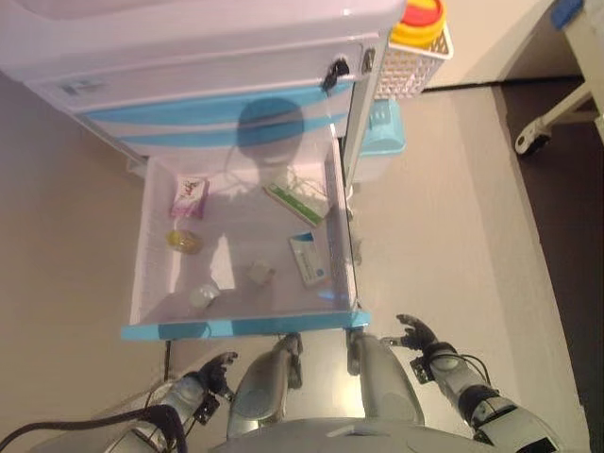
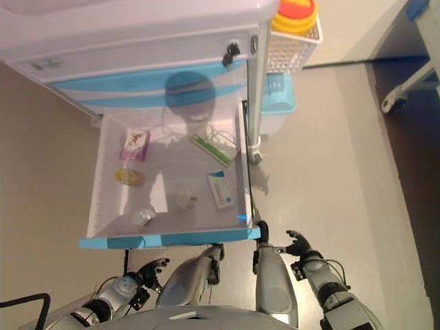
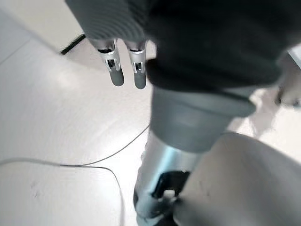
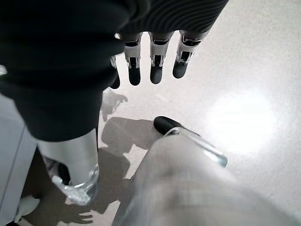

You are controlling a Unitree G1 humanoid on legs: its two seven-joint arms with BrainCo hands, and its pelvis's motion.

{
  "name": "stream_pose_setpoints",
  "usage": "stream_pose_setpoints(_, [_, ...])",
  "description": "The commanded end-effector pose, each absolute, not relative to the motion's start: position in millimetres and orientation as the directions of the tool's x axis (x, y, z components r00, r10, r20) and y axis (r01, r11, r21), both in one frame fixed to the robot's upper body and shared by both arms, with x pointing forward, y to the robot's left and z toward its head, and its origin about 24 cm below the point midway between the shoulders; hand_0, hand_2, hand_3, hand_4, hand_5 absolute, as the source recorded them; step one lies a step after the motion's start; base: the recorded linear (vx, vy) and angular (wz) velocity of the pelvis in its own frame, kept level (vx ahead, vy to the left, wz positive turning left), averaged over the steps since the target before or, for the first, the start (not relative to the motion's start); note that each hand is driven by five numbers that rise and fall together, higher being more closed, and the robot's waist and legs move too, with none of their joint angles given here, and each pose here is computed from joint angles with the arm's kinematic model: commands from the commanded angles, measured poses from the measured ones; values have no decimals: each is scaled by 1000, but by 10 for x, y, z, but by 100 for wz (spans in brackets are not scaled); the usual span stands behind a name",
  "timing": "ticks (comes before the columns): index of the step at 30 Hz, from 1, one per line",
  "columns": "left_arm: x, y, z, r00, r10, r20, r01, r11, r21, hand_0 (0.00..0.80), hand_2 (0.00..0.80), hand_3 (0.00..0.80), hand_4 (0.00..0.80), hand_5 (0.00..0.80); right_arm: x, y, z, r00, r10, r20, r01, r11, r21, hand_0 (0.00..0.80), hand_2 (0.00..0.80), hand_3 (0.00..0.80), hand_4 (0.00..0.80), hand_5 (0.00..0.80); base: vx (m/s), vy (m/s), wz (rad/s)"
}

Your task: Open the drawer and pick up the medicine

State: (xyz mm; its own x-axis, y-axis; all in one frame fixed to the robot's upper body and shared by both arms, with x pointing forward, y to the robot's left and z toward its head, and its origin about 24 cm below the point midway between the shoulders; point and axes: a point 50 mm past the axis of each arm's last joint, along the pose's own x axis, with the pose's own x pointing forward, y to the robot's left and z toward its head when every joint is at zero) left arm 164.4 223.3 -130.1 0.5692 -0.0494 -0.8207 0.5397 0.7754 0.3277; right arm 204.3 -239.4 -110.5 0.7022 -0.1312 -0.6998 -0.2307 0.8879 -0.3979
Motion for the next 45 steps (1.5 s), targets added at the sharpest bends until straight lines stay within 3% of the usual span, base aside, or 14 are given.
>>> stream_pose_setpoints(1, [2403, 1959, -792, 827, -112, -551, 414, 785, 461, 0, 0, 0, 0, 0, 2066, -2516, -1028, 725, -154, -671, -234, 862, -450, 0, 0, 0, 0, 0, -57, 124, -5])
stream_pose_setpoints(8, [2961, 2343, 64, 950, -53, -306, 252, 709, 658, 0, 0, 0, 0, 0, 2109, -2676, -912, 749, -176, -638, -236, 829, -507, 0, 0, 0, 0, 0, -4, 108, -11])
stream_pose_setpoints(13, [3334, 2646, 897, 989, 6, -147, 103, 684, 723, 0, 0, 0, 0, 0, 2090, -2742, -893, 748, -198, -633, -221, 826, -519, 0, 0, 0, 0, 0, 7, 68, -19])
stream_pose_setpoints(18, [3510, 2802, 1414, 998, 64, -25, -23, 662, 749, 0, 0, 0, 0, 0, 2065, -2735, -900, 753, -198, -627, -210, 831, -514, 0, 0, 0, 0, 0, 6, 40, -19])
stream_pose_setpoints(24, [3579, 3079, 1970, 967, 199, 156, -246, 598, 763, 0, 0, 0, 0, 0, 2048, -2725, -893, 758, -194, -622, -202, 837, -508, 0, 0, 0, 0, 0, 19, 43, -24])
stream_pose_setpoints(30, [3577, 3373, 2478, 823, 424, 379, -566, 541, 622, 0, 0, 0, 0, 0, 2028, -2653, -910, 765, -176, -619, -227, 826, -516, 0, 0, 0, 0, 0, 2, 29, -17])
stream_pose_setpoints(33, [3573, 3444, 2514, 785, 477, 395, -617, 539, 574, 0, 0, 0, 0, 0, 2055, -2610, -909, 770, -163, -617, -239, 822, -516, 0, 0, 0, 0, 0, -17, -23, -8])
stream_pose_setpoints(39, [3649, 3239, 2089, 895, 367, 252, -446, 739, 506, 0, 0, 0, 0, 0, 2081, -2474, -931, 783, -146, -605, -235, 830, -505, 0, 0, 0, 0, 0, -14, -102, -6])
stream_pose_setpoints(42, [3552, 2997, 1476, 964, 236, 121, -264, 897, 354, 0, 0, 0, 0, 0, 2064, -2413, -956, 784, -150, -602, -209, 850, -484, 0, 0, 0, 0, 0, 11, -163, 4])
stream_pose_setpoints(45, [3268, 2705, 772, 994, 108, -8, -104, 972, 210, 0, 0, 0, 0, 0, 2024, -2409, -991, 776, -178, -605, -175, 861, -478, 0, 0, 0, 0, 0, 45, -159, 12])
